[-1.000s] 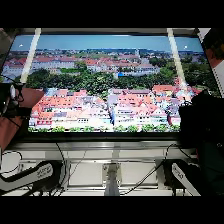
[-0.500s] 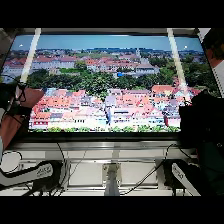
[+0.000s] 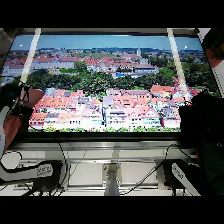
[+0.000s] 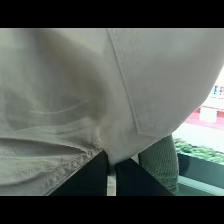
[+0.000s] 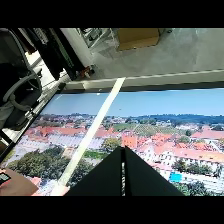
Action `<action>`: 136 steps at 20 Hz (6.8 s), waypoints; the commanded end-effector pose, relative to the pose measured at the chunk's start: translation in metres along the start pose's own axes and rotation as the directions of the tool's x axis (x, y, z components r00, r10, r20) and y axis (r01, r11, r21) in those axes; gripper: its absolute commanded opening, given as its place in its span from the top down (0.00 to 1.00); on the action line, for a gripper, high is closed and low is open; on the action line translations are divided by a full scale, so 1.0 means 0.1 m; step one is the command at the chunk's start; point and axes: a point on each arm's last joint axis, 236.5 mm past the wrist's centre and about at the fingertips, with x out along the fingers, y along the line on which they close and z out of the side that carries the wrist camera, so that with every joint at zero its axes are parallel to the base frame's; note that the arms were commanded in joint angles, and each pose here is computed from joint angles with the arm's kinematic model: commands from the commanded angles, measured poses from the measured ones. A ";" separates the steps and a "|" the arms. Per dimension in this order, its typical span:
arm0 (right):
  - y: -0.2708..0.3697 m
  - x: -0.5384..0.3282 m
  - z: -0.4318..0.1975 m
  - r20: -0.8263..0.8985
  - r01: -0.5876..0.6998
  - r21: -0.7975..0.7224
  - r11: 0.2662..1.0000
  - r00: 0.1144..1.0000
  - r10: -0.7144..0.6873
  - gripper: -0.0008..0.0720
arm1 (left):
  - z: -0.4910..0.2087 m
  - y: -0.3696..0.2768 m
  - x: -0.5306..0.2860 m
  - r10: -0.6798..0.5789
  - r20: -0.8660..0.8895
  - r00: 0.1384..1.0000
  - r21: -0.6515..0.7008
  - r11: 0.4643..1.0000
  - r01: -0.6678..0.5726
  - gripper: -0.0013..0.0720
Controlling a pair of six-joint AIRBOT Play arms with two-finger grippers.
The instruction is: Fold the clothes and pants, and hang the long-sleeved shirts on hangers.
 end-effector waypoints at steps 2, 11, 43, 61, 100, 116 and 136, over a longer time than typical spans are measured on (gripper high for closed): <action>0.00 0.00 0.00 0.001 0.000 0.000 1.000 1.000 0.000 0.97 | 0.07 -0.10 -0.10 0.011 0.013 1.000 0.003 1.000 -0.011 0.97; 0.00 0.00 0.00 0.001 0.000 -0.001 1.000 1.000 0.000 0.97 | 1.09 -0.45 -2.29 -0.009 0.613 0.790 -0.090 0.993 0.082 0.97; -0.98 0.39 -0.46 -0.186 0.242 -0.028 0.970 0.952 -0.243 0.58 | 0.94 -3.24 -3.30 -0.397 0.634 0.664 0.356 0.912 0.205 0.48; -1.08 0.69 -3.84 -0.694 0.147 0.481 0.864 0.667 0.273 0.98 | 0.27 -3.26 -2.23 -0.794 0.323 0.516 0.313 0.604 0.733 0.97; -1.87 1.54 -4.46 -0.655 0.508 0.591 0.627 0.756 0.006 0.41 | 0.39 -4.06 -1.96 -0.917 0.305 0.255 -0.115 0.231 0.966 0.97; -1.60 1.70 -4.53 -0.676 0.468 0.565 0.679 0.735 0.056 0.97 | 0.42 -4.03 -2.02 -0.916 0.316 0.248 -0.015 0.256 0.966 0.97; -0.26 0.55 -1.52 -0.521 -0.078 0.200 0.977 0.836 0.173 0.98 | 0.86 -1.76 -4.46 -0.580 0.804 0.133 0.483 0.767 0.422 0.97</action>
